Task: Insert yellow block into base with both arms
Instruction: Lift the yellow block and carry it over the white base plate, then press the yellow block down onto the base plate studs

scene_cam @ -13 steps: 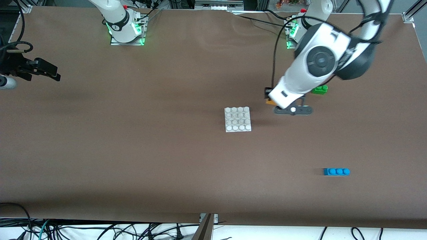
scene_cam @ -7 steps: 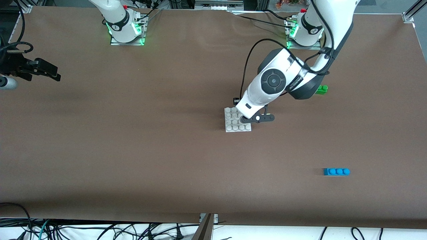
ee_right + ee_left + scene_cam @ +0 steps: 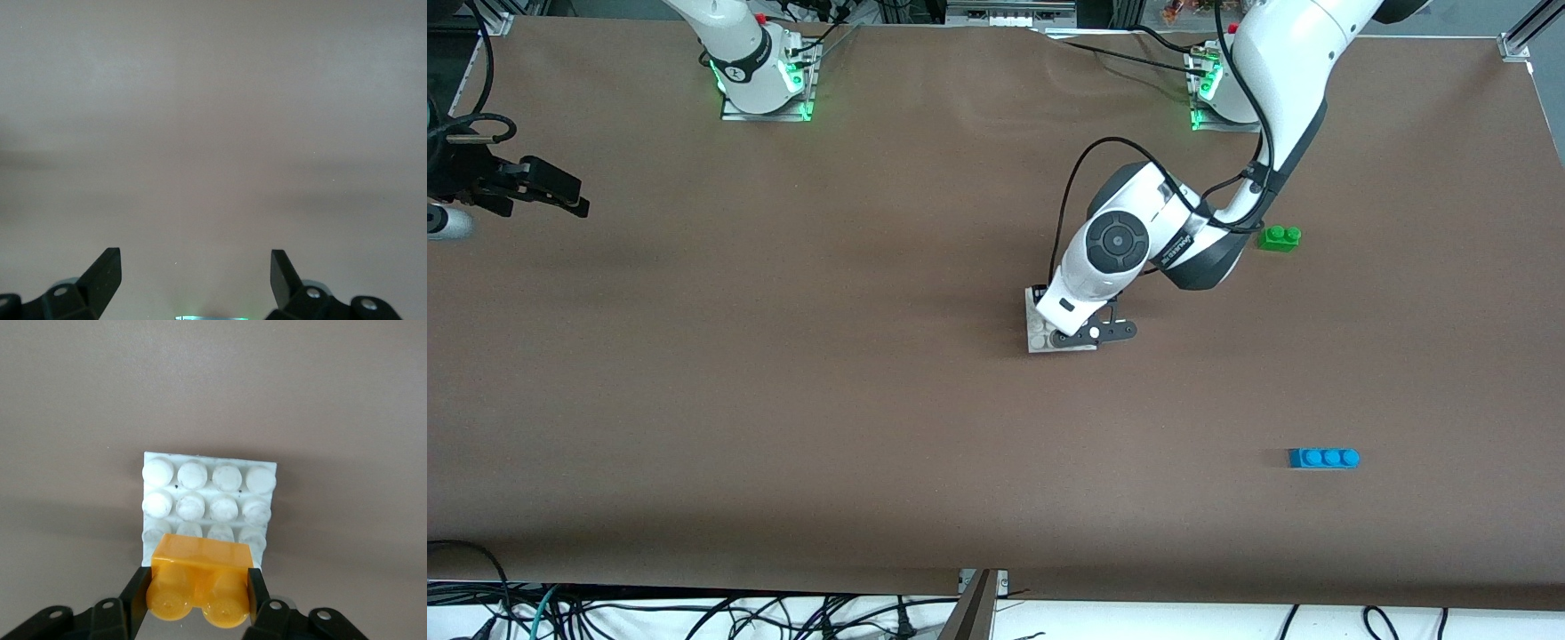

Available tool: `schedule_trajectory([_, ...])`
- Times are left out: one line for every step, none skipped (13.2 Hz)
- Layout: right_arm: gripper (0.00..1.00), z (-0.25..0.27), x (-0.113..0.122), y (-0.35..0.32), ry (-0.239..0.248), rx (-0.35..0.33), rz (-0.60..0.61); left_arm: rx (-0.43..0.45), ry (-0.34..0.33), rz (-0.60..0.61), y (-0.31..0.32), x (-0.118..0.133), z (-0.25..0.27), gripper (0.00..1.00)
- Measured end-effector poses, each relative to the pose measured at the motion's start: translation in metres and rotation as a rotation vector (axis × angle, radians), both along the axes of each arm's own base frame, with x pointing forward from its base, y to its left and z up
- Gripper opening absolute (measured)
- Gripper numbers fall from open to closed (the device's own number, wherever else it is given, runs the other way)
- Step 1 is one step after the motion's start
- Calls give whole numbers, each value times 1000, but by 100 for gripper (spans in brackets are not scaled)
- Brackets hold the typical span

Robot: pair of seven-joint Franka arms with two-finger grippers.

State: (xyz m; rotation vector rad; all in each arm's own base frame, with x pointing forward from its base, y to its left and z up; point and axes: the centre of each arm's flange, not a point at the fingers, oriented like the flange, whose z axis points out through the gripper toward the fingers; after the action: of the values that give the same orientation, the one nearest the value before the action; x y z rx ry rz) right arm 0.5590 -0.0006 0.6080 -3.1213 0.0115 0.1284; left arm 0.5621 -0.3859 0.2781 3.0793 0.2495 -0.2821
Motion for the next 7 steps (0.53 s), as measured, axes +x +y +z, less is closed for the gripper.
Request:
schedule_trajectory([99,0,0,0,0,0,0,17,-7,-9,1,0,-5,63])
schedule_trajectory([99,0,0,0,0,0,0,29,-9,-12,2,1,-10,63])
schedule_trajectory([99,0,0,0,0,0,-1,37,-6,-12,3,1,-15,63])
schedule_trajectory([99,0,0,0,0,0,-1,41,-1,-9,3,1,-19,63])
schedule_trajectory([99,0,0,-1,0,0,-1,41,2,-5,3,0,-22,63])
schedule_trajectory([99,0,0,-1,0,0,-1,37,-1,-4,2,0,-24,63])
schedule_trajectory([99,0,0,-1,1,0,-1,32,-4,-5,0,0,-26,63])
